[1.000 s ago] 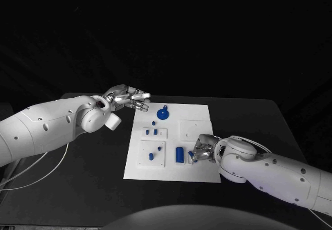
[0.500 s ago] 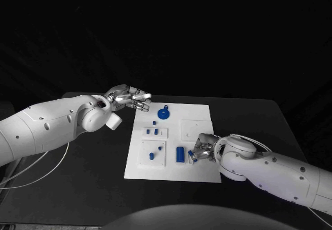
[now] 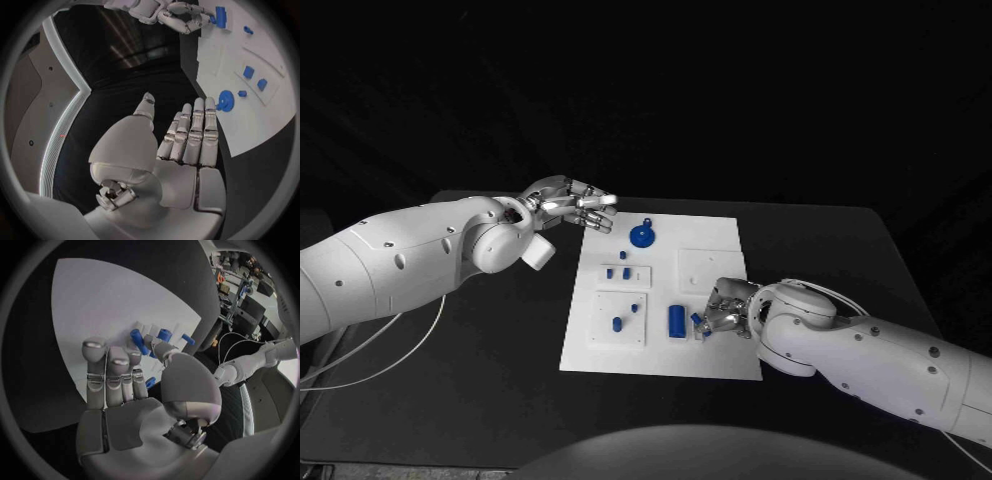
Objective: Assemble the parts on the task board
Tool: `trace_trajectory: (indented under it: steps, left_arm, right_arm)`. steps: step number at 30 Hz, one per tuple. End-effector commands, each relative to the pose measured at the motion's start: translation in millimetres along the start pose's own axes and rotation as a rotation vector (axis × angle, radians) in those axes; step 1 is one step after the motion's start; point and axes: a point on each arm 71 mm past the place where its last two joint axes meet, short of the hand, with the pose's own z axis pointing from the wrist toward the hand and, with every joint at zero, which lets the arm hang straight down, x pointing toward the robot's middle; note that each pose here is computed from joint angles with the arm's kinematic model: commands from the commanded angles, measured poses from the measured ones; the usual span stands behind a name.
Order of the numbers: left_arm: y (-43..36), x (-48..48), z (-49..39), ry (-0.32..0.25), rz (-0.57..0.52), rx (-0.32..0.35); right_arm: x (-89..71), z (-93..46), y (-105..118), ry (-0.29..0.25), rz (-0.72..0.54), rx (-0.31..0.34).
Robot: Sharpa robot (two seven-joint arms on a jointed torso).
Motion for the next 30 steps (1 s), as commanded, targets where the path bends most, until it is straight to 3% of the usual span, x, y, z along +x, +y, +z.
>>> trace_trajectory:
  steps: [1,30]
  left_arm:
    - [-0.4,2.0,0.3,0.023,0.000,0.000]
    - [1.0,1.3,0.3,0.028,0.004,-0.009]
  right_arm:
    - [10.3,-0.6,0.6,0.060,-0.013,0.003]
    - [6.6,-5.4,4.0,0.009,-0.042,-0.003]
